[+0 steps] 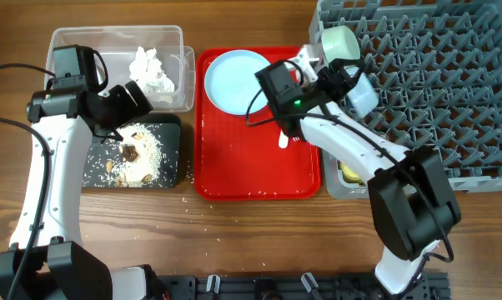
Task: Sort waste into correct bins and load items into the dishwasher rack
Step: 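Grasp the light-blue bowl with the right gripper and place it in the rack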
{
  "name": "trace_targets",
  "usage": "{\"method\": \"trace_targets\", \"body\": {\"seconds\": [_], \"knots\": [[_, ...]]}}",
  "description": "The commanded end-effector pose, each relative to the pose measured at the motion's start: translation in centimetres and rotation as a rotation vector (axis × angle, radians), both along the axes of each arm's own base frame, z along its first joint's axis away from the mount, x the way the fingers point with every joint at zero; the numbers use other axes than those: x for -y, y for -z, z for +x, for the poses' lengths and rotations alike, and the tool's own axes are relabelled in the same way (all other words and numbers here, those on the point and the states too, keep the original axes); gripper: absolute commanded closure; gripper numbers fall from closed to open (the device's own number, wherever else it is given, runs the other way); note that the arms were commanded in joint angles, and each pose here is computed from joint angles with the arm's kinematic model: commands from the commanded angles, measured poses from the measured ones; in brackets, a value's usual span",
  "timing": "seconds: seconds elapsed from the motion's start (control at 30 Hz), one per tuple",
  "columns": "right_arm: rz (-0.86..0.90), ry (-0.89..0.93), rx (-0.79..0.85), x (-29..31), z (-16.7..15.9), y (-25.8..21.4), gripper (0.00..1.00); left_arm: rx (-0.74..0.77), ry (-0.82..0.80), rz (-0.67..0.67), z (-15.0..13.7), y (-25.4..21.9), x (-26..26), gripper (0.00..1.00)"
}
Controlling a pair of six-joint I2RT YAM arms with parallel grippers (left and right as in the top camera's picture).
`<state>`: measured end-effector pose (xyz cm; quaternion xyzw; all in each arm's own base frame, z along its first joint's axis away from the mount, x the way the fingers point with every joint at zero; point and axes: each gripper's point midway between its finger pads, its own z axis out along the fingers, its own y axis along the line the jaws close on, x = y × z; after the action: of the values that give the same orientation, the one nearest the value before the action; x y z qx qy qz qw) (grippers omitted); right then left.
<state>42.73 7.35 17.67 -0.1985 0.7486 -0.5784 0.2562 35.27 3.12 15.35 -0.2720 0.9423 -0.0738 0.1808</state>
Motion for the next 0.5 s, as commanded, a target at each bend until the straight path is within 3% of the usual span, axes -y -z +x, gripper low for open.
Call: {"method": "trace_targets", "body": {"seconds": [0.0, 0.17, 0.23, 0.3, 0.33, 0.4, 0.43, 0.47], "knots": [[0.089, -0.065, -0.018, -1.7, 0.3, 1.0, 0.17, 0.011, -0.004, 0.009, 0.2, -0.4, -0.3, 0.0], [0.474, -0.251, 0.171, -5.5, 2.1, -5.0, 0.06, 0.011, -0.004, 0.009, 0.2, -0.4, -0.3, 0.0], [0.82, -0.363, 0.279, -8.6, 2.0, -8.0, 0.0, 0.011, -0.004, 0.009, 0.2, -0.4, -0.3, 0.0], [1.195, -0.499, 0.177, -13.6, 0.2, -8.5, 0.0, 0.011, -0.004, 0.009, 0.2, -0.4, -0.3, 0.0], [1.438, -0.481, 0.116, -15.6, -0.9, -8.3, 0.0, 0.011, -0.004, 0.009, 0.2, -0.4, -0.3, 0.0], [1.741, -0.3, 0.04, -17.0, -2.0, -6.4, 0.0, 0.011, -0.004, 0.009, 0.2, -0.4, -0.3, 0.0], [1.794, -0.228, 0.02, -17.3, -2.2, -5.0, 0.04, 0.011, -0.004, 0.009, 0.2, -0.4, -0.3, 0.0], [1.795, -0.121, 0.007, -17.2, -1.9, -1.9, 0.18, 0.011, -0.004, 0.009, 0.2, -0.4, -0.3, 0.0]]}}
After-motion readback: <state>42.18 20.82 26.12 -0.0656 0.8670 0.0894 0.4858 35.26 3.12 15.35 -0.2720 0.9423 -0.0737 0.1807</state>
